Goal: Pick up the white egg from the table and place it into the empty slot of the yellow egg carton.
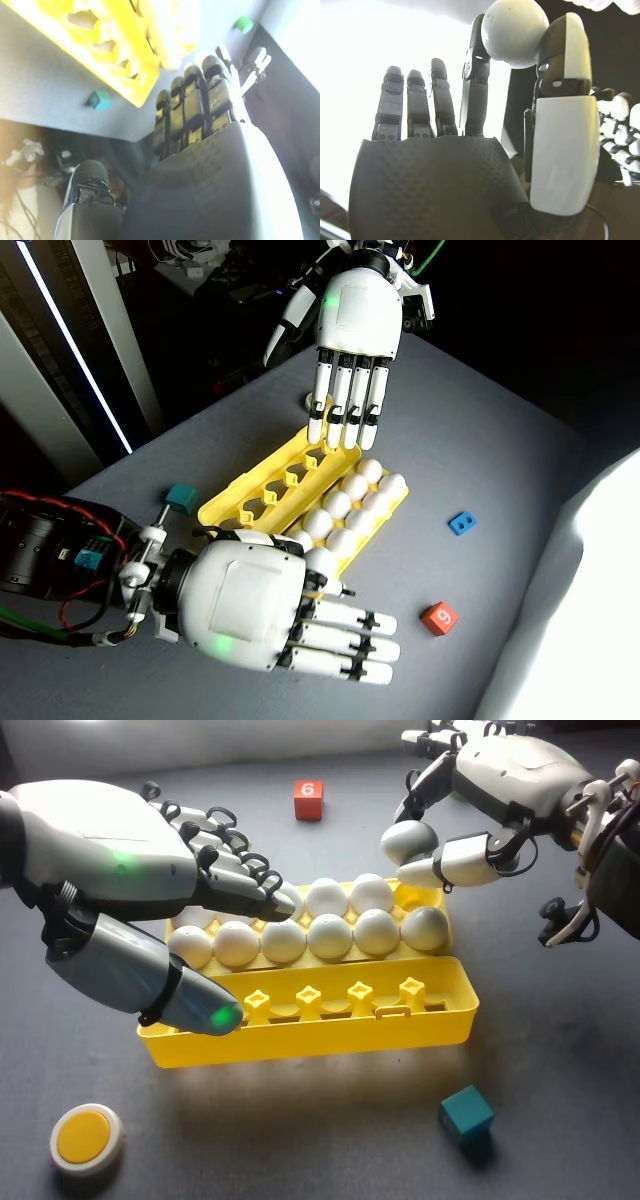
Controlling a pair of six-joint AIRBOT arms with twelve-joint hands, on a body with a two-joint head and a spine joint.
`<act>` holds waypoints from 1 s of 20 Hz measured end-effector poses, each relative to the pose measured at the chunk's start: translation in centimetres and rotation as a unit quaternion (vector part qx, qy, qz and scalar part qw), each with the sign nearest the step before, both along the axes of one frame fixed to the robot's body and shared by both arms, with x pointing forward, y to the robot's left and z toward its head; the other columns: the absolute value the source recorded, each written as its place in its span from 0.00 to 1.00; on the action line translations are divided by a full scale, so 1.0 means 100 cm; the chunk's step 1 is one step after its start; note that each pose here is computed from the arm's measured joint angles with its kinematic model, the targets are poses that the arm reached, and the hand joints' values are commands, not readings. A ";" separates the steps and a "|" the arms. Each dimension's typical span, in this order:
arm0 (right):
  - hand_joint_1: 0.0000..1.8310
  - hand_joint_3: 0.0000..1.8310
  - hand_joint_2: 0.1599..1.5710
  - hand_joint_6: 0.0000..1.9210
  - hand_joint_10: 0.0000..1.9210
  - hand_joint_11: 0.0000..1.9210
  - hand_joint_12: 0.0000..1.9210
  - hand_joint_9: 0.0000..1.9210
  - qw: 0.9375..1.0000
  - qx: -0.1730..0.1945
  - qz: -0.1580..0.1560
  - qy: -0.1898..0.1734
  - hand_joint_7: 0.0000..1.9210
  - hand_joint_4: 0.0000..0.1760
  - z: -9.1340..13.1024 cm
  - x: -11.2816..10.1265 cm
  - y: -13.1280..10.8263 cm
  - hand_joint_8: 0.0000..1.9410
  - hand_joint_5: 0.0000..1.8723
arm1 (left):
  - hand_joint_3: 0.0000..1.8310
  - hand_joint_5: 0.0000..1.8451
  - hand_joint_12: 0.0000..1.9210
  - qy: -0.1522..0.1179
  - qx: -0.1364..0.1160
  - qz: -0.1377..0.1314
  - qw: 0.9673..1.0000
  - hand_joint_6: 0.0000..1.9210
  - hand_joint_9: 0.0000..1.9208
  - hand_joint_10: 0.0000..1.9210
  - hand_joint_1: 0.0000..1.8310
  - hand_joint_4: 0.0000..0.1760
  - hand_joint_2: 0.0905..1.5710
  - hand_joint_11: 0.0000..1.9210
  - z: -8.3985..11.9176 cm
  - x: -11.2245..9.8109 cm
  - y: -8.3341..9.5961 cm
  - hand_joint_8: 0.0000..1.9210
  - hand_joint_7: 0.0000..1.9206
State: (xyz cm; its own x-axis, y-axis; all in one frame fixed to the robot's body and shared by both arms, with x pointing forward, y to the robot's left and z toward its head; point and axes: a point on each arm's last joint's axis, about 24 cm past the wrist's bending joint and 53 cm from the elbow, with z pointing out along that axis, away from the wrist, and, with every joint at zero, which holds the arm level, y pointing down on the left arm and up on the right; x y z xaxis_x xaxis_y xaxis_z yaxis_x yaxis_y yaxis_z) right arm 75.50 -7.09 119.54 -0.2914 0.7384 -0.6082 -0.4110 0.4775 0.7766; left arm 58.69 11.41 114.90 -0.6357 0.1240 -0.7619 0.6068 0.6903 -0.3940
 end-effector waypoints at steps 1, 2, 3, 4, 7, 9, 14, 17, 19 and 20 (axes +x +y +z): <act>0.62 0.00 0.62 0.37 0.00 0.00 0.00 0.00 1.000 -0.002 0.001 0.002 0.11 0.00 -0.002 0.000 0.000 0.00 0.62 | 0.00 0.09 0.10 0.000 0.000 0.000 1.000 0.00 0.07 0.00 0.00 0.00 0.72 0.00 0.000 0.000 0.000 0.00 0.08; 0.62 0.00 0.62 0.37 0.00 0.00 0.00 0.00 1.000 -0.005 0.003 0.007 0.11 0.00 -0.005 -0.001 0.002 0.00 0.62 | 0.00 0.09 0.12 0.000 0.000 0.000 1.000 0.00 0.08 0.00 0.00 0.00 0.72 0.00 0.000 0.000 0.000 0.00 0.09; 0.62 0.00 0.62 0.37 0.00 0.00 0.00 0.00 1.000 -0.009 0.007 0.014 0.12 0.03 -0.011 -0.002 0.005 0.00 0.62 | 0.00 0.08 0.11 0.000 0.000 0.000 1.000 0.00 0.06 0.00 0.00 0.00 0.71 0.00 0.000 0.000 0.000 0.00 0.08; 0.62 0.00 0.62 0.37 0.00 0.00 0.00 0.00 1.000 -0.010 0.007 0.016 0.12 0.03 -0.013 -0.002 0.005 0.00 0.62 | 0.00 0.08 0.11 0.000 0.000 0.000 1.000 0.00 0.06 0.00 0.00 0.00 0.71 0.00 0.000 0.000 0.000 0.00 0.08; 0.62 0.00 0.63 0.40 0.00 0.00 0.00 0.00 1.000 -0.013 0.011 0.022 0.10 0.00 -0.018 -0.003 0.009 0.00 0.60 | 0.00 0.07 0.05 0.000 0.000 0.000 1.000 0.00 0.05 0.00 0.00 0.00 0.73 0.00 0.000 0.000 0.000 0.00 0.07; 0.61 0.00 0.64 0.41 0.00 0.00 0.00 0.00 1.000 -0.013 0.012 0.023 0.10 0.11 -0.018 -0.004 0.009 0.00 0.59 | 0.00 0.07 0.05 0.000 0.000 0.000 1.000 0.00 0.05 0.00 0.00 0.00 0.73 0.00 0.000 0.000 0.000 0.00 0.07; 0.46 0.00 0.54 0.02 0.00 0.00 0.00 0.00 0.999 -0.016 0.013 0.029 0.05 0.24 -0.026 -0.006 0.010 0.00 0.47 | 0.00 0.09 0.12 0.000 0.000 0.001 1.000 0.00 0.06 0.00 0.00 0.00 0.72 0.00 0.000 0.001 0.001 0.00 0.08; 0.37 0.00 0.55 0.00 0.00 0.00 0.00 0.00 0.999 -0.016 0.013 0.028 0.01 0.53 -0.026 -0.006 0.010 0.00 0.39 | 0.00 0.10 0.14 0.000 0.001 0.002 1.000 0.00 0.07 0.00 0.00 0.00 0.72 0.00 0.000 0.001 0.002 0.00 0.09; 0.37 0.00 0.54 0.00 0.00 0.00 0.00 0.00 0.999 -0.016 0.013 0.028 0.01 0.47 -0.026 -0.006 0.010 0.00 0.38 | 0.00 0.09 0.11 -0.001 0.001 0.002 1.000 0.00 0.06 0.00 0.00 0.00 0.73 0.00 0.000 0.002 0.002 0.00 0.08; 0.38 0.00 0.54 0.00 0.00 0.00 0.00 0.00 0.999 -0.016 0.013 0.027 0.01 0.40 -0.026 -0.006 0.010 0.00 0.37 | 0.00 0.06 0.05 0.000 0.001 0.002 1.000 0.00 0.04 0.00 0.00 0.00 0.73 0.00 0.000 0.001 0.002 0.00 0.05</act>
State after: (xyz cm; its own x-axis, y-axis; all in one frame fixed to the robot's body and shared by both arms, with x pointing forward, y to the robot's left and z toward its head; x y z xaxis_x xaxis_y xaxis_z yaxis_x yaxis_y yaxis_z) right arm 74.95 -6.10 116.99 -0.3438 0.7111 -0.6133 -0.3809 0.4914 0.7833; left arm 58.83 11.57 114.89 -0.6355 0.1228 -0.7623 0.6047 0.6931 -0.3925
